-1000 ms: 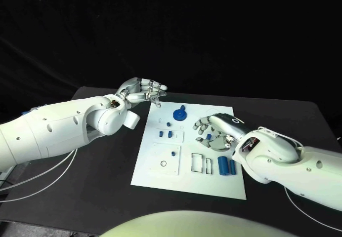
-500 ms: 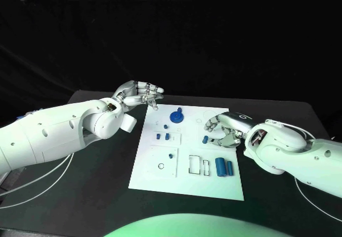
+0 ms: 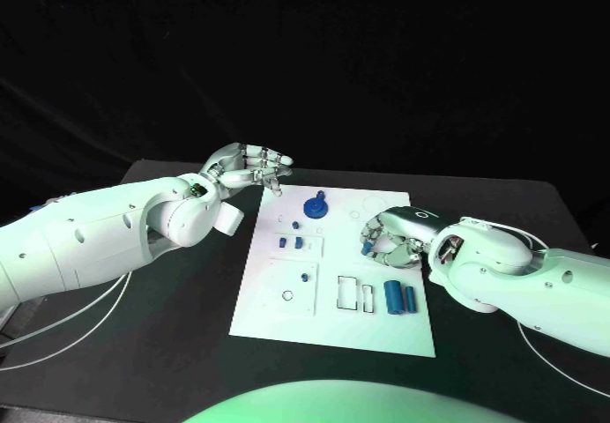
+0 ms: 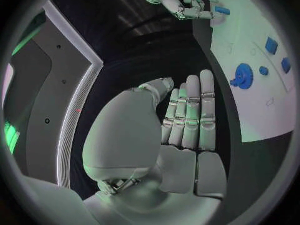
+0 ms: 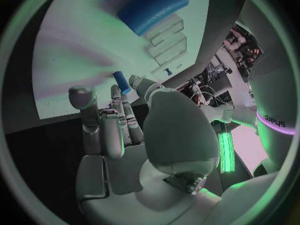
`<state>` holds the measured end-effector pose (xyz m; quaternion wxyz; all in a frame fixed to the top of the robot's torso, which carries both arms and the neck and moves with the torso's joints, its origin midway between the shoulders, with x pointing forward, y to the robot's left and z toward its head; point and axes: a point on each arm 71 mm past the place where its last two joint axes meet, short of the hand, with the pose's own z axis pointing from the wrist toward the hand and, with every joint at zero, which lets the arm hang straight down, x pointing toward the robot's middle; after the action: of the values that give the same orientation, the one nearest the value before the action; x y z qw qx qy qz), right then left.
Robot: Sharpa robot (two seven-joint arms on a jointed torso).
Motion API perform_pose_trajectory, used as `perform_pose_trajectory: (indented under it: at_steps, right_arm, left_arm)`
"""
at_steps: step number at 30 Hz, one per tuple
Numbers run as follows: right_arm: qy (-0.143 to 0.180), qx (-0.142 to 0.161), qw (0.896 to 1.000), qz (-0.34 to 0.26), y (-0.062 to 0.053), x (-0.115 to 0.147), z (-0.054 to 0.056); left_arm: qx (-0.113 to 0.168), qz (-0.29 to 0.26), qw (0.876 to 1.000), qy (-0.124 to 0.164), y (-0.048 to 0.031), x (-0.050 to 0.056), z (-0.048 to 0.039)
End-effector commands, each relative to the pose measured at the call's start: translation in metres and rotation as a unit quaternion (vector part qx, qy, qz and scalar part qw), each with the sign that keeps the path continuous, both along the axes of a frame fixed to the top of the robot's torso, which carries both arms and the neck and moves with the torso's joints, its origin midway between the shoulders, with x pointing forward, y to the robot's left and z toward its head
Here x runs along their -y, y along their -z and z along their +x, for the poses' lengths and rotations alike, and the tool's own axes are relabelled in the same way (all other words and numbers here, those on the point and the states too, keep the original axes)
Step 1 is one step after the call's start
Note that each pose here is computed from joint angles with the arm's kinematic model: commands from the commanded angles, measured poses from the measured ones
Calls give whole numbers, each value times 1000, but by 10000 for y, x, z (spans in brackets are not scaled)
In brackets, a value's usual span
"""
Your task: Assemble the parts on the task board
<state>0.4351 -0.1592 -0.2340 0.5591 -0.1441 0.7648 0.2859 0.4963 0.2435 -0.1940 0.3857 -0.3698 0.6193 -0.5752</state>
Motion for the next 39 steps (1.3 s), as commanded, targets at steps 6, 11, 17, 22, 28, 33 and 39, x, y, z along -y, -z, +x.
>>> perform_pose_trajectory:
  at_steps: [6, 11, 17, 22, 28, 33, 39]
  right_arm:
    - [-2, 18, 1000, -3, 16, -33, 24]
    - [3, 25, 1000, -7, 35, -27, 35]
    - [7, 29, 999, -11, 62, -28, 36]
    - [7, 31, 999, -17, 77, -35, 37]
    - [6, 33, 999, -25, 92, -43, 44]
    - [7, 31, 999, -32, 113, -46, 49]
    - [8, 29, 999, -40, 130, -38, 55]
  left_arm:
    - [0, -7, 1000, 9, -12, 20, -4]
    - [0, -6, 1000, 9, -12, 18, -4]
    - [-1, -6, 1000, 9, -11, 14, -5]
    - [-2, -6, 1000, 9, -10, 12, -6]
    - [-2, -5, 1000, 9, -9, 12, -6]
    - [-2, -5, 1000, 9, -9, 13, -6]
    - [-2, -5, 1000, 8, -8, 11, -6]
